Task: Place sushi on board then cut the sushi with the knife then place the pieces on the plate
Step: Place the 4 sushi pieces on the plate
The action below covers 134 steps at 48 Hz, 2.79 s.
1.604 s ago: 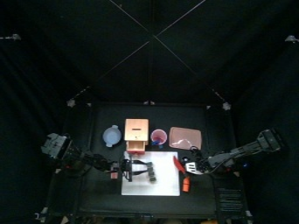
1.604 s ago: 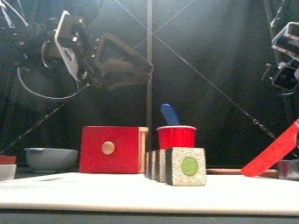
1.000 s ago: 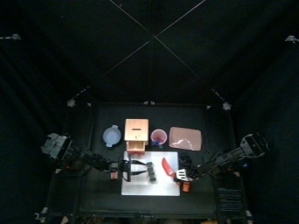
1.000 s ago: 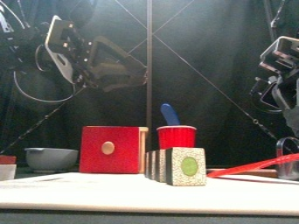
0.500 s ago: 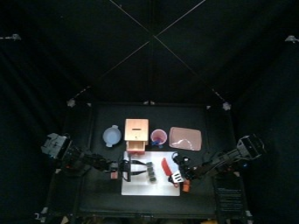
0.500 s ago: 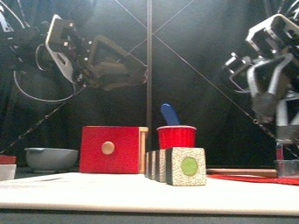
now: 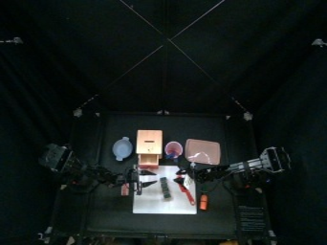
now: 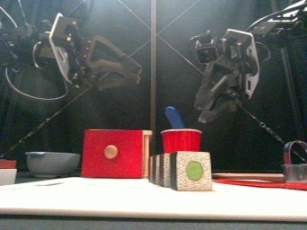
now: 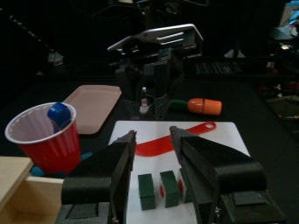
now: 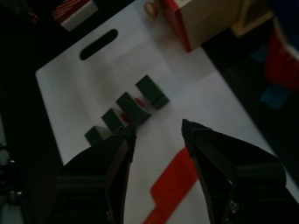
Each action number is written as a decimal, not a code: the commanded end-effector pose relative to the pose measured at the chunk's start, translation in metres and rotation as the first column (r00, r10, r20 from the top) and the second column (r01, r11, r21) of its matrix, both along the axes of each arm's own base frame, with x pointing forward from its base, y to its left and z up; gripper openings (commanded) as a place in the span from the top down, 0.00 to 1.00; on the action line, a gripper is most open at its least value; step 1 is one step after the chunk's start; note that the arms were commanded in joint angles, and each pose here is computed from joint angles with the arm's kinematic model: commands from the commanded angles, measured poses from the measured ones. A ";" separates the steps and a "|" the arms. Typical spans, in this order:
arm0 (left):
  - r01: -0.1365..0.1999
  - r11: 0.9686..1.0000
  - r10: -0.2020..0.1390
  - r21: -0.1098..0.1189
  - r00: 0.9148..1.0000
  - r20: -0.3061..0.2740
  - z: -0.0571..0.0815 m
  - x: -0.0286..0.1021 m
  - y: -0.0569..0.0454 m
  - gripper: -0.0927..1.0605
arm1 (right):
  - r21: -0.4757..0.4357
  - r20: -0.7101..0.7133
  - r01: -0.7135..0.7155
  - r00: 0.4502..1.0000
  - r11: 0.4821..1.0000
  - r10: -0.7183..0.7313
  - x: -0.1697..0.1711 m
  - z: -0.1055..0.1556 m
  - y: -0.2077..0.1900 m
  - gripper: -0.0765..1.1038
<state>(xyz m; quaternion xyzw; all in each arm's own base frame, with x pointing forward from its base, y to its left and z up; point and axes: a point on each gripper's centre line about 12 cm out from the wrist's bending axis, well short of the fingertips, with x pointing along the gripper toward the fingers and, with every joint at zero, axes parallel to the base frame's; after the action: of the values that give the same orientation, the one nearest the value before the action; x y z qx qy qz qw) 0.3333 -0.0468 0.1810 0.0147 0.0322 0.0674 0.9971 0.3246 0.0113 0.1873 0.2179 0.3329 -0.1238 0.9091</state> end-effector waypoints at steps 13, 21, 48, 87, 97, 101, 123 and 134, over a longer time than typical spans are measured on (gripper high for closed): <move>-0.037 0.999 0.039 -0.034 0.997 0.065 0.020 0.010 0.003 0.26 | -0.234 -0.189 -0.115 0.979 0.965 0.071 -0.003 0.028 -0.012 0.25; -0.050 0.998 0.052 -0.037 0.996 0.069 0.021 0.011 0.007 0.26 | -0.203 -0.362 -0.270 0.914 0.941 0.185 0.005 0.041 -0.011 0.25; -0.131 0.990 0.132 -0.045 0.991 0.003 0.002 -0.032 0.032 0.26 | -0.179 -0.458 -0.415 0.838 0.892 0.297 0.103 -0.011 -0.021 0.25; -0.162 0.986 0.159 -0.048 0.986 -0.053 -0.014 -0.053 0.040 0.26 | -0.113 -0.469 -0.407 0.826 0.906 0.313 0.124 -0.033 -0.009 0.25; -0.167 0.985 0.163 -0.053 0.985 -0.059 -0.015 -0.053 0.040 0.26 | -0.125 -0.451 -0.407 0.836 0.905 0.313 0.126 -0.023 -0.009 0.25; -0.169 0.984 0.165 -0.055 0.984 -0.061 -0.015 -0.053 0.041 0.26 | -0.123 -0.455 -0.407 0.834 0.905 0.313 0.125 -0.025 -0.009 0.25; -0.180 0.982 0.175 -0.061 0.982 -0.071 -0.017 -0.054 0.042 0.26 | -0.117 -0.491 -0.410 0.816 0.904 0.307 0.124 -0.043 -0.013 0.25; -0.195 0.978 0.190 -0.068 0.979 -0.078 -0.018 -0.055 0.043 0.26 | -0.111 -0.501 -0.411 0.810 0.905 0.306 0.123 -0.052 -0.014 0.25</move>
<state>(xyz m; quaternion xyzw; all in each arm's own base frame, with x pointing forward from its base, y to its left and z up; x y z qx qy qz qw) 0.2756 -0.0029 0.1588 -0.0210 0.0791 0.1609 0.9836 0.4450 -0.0001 0.1291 0.0123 0.5738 -0.0319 0.8183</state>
